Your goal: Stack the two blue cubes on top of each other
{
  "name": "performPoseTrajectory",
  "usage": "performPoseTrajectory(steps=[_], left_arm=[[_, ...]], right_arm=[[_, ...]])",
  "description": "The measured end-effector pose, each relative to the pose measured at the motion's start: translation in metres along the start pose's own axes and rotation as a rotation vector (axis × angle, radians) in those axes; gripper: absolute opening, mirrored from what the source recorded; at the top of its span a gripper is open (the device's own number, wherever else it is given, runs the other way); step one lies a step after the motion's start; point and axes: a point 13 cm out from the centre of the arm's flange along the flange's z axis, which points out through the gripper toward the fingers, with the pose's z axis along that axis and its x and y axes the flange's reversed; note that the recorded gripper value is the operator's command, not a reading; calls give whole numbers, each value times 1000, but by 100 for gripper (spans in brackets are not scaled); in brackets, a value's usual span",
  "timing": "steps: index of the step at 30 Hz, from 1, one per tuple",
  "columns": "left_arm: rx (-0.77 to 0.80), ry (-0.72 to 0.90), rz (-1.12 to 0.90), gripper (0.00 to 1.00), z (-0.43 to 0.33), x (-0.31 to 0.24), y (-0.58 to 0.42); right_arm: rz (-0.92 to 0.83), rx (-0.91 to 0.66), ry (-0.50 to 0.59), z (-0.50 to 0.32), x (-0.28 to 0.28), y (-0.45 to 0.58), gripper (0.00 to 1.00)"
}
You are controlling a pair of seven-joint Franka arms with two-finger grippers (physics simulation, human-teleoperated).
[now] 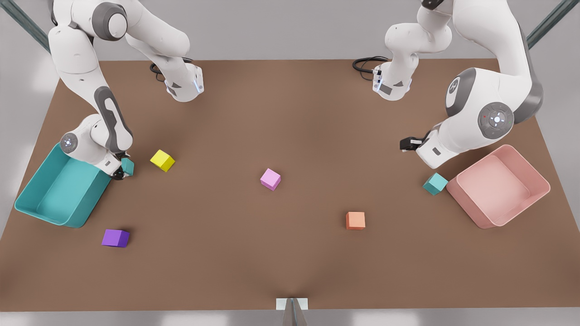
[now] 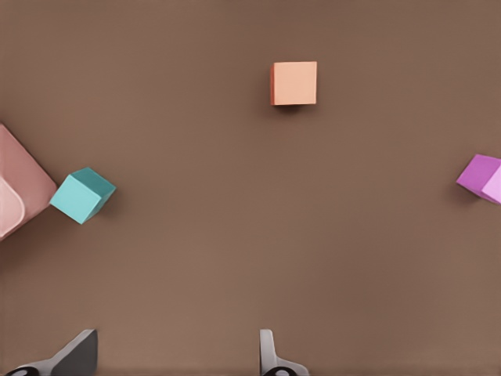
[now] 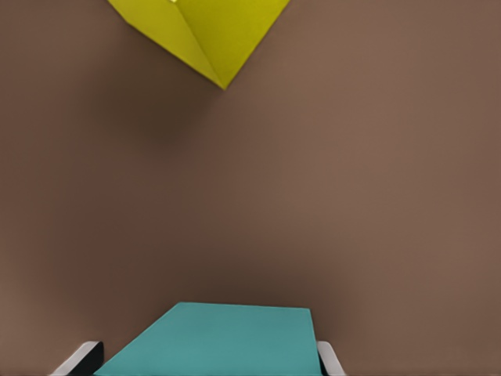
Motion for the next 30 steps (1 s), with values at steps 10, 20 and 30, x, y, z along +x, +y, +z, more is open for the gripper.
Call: performPoseTrajectory(steps=[10, 20, 30], left_arm=[[-1, -11, -5, 100, -6, -1, 1], [-3, -10, -6, 100, -5, 0, 0], [-2, 28, -11, 100, 11, -5, 1]], right_arm=[[-8, 18, 12, -8, -3, -7, 49], [-185, 93, 11, -66, -151, -98, 50], [-324, 184, -6, -175, -449, -257, 51]])
